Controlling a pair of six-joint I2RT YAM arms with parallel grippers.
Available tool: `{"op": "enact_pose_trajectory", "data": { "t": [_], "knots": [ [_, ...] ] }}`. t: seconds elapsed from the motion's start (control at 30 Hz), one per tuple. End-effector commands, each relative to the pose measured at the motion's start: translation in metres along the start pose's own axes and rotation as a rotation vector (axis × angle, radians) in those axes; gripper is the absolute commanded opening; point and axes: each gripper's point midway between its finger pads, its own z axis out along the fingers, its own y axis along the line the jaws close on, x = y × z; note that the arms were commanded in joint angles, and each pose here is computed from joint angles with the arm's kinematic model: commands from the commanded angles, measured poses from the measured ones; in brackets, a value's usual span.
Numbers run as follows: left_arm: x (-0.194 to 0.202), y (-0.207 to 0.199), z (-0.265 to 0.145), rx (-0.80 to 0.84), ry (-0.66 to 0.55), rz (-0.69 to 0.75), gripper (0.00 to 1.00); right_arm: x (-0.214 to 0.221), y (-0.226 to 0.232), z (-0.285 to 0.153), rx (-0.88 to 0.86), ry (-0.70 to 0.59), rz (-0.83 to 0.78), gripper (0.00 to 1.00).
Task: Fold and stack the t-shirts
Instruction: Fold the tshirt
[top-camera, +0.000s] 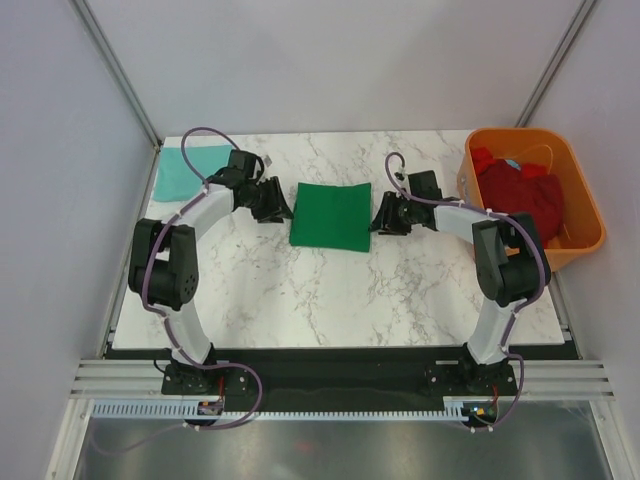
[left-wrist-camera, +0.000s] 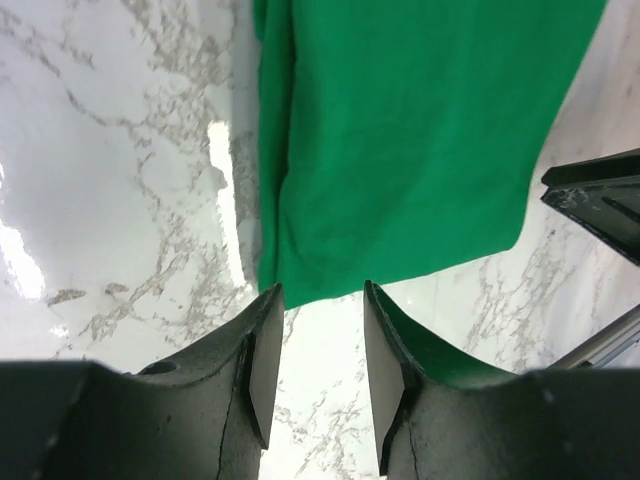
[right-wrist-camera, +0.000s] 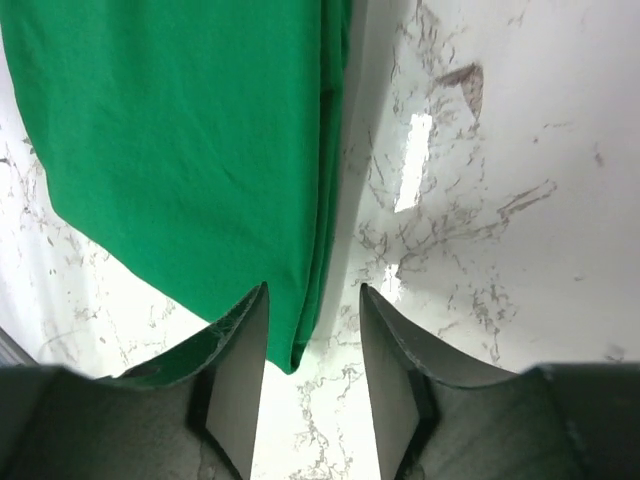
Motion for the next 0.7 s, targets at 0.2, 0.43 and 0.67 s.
{"op": "enact_pose_trajectory", "data": {
  "t": [0.2, 0.43, 0.67],
  "knots": [
    [-0.052, -0.050, 0.013, 0.189, -0.016, 0.098, 0.45, -0.075, 0.016, 0.001, 0.012, -0.136, -0.089, 0.54],
    [-0.077, -0.046, 0.062, 0.215, -0.004, 0.123, 0.45, -0.112, 0.001, 0.040, -0.029, -0.134, -0.097, 0.52],
    [-0.095, -0.005, 0.094, 0.111, -0.031, 0.093, 0.42, -0.126, -0.038, 0.058, 0.020, -0.143, -0.052, 0.24]
  ]
}}
